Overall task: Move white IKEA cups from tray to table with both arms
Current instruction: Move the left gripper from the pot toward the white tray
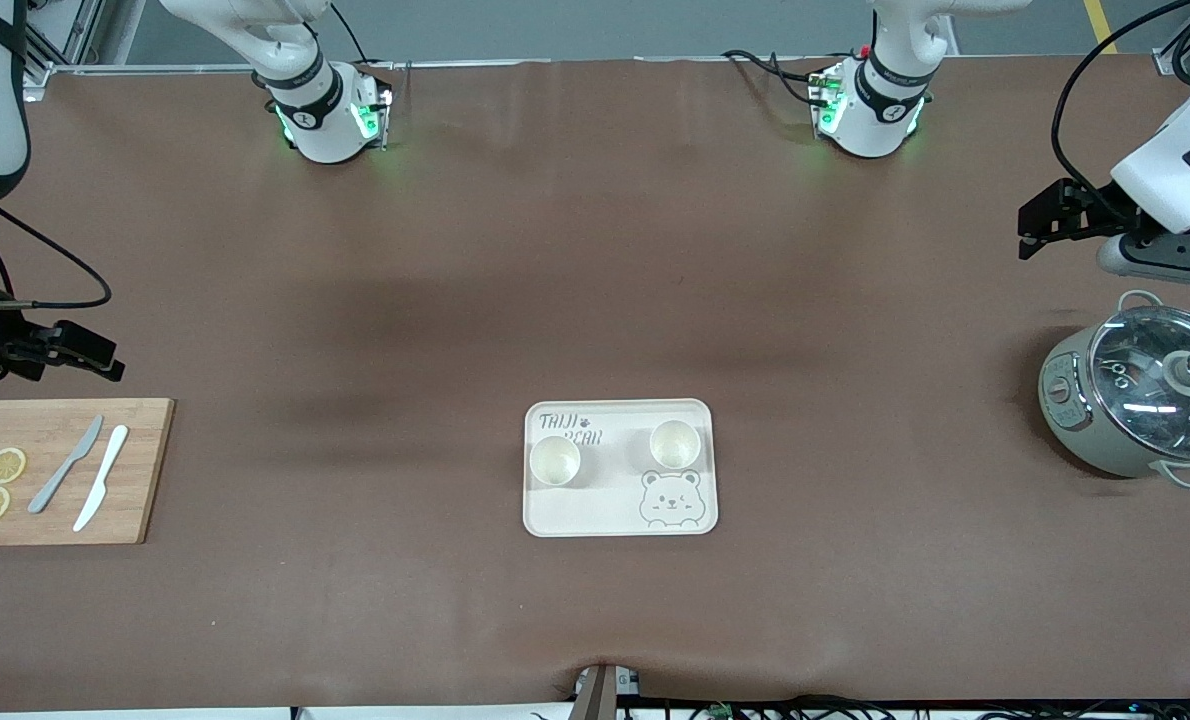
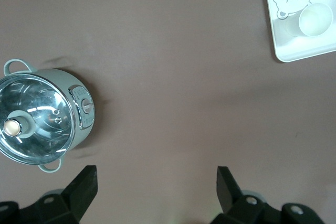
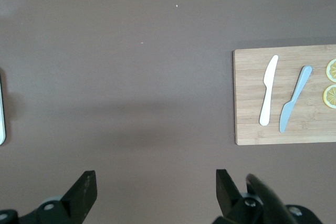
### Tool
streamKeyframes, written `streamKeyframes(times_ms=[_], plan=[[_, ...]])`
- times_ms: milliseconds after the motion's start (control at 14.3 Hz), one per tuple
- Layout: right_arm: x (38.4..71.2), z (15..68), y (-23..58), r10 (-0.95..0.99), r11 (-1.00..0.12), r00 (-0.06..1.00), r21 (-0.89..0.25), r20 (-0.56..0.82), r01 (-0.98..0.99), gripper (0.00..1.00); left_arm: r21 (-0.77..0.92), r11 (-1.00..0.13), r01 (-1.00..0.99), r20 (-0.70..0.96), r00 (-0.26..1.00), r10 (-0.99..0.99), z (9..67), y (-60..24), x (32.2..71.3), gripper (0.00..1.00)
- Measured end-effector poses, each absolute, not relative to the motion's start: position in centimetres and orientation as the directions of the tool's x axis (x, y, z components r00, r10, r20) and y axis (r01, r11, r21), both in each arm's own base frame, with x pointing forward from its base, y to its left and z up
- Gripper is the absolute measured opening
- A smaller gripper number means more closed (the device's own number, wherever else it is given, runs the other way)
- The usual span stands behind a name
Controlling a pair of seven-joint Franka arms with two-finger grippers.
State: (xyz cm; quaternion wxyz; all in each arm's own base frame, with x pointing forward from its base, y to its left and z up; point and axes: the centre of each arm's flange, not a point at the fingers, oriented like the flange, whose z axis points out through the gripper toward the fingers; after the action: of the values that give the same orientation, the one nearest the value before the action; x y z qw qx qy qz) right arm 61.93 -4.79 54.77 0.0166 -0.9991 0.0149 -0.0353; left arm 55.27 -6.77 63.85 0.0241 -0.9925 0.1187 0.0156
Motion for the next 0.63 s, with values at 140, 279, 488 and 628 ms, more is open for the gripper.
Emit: streamKeyframes(times_ms=[140, 279, 488, 628], plan=[[61.9, 54.7, -4.6, -0.028, -0.999, 0.997, -0.035, 0.070, -0.026, 1.00, -0.044, -0.971, -0.237, -0.038, 0.971, -0.235, 63.8, -6.8, 55.3, 1.00], [61.9, 54.6, -4.6, -0.028, -0.999, 0.997, -0.035, 0.067, -0.026, 1.00, -0.043, -0.970, -0.239, -0.046, 0.970, -0.237, 63.5, -6.8, 55.3, 1.00], [62.0, 54.3, -4.6, -0.028, -0.999, 0.997, -0.035, 0.068, -0.025, 1.00, -0.028, -0.965, -0.260, -0.105, 0.961, -0.255, 58.9, -11.0, 56.5, 1.00], [62.0, 54.3, -4.5, -0.027, -0.999, 0.997, -0.035, 0.068, -0.025, 1.00, -0.032, -0.983, -0.180, -0.112, 0.978, -0.176, 53.1, -17.7, 58.3, 1.00]])
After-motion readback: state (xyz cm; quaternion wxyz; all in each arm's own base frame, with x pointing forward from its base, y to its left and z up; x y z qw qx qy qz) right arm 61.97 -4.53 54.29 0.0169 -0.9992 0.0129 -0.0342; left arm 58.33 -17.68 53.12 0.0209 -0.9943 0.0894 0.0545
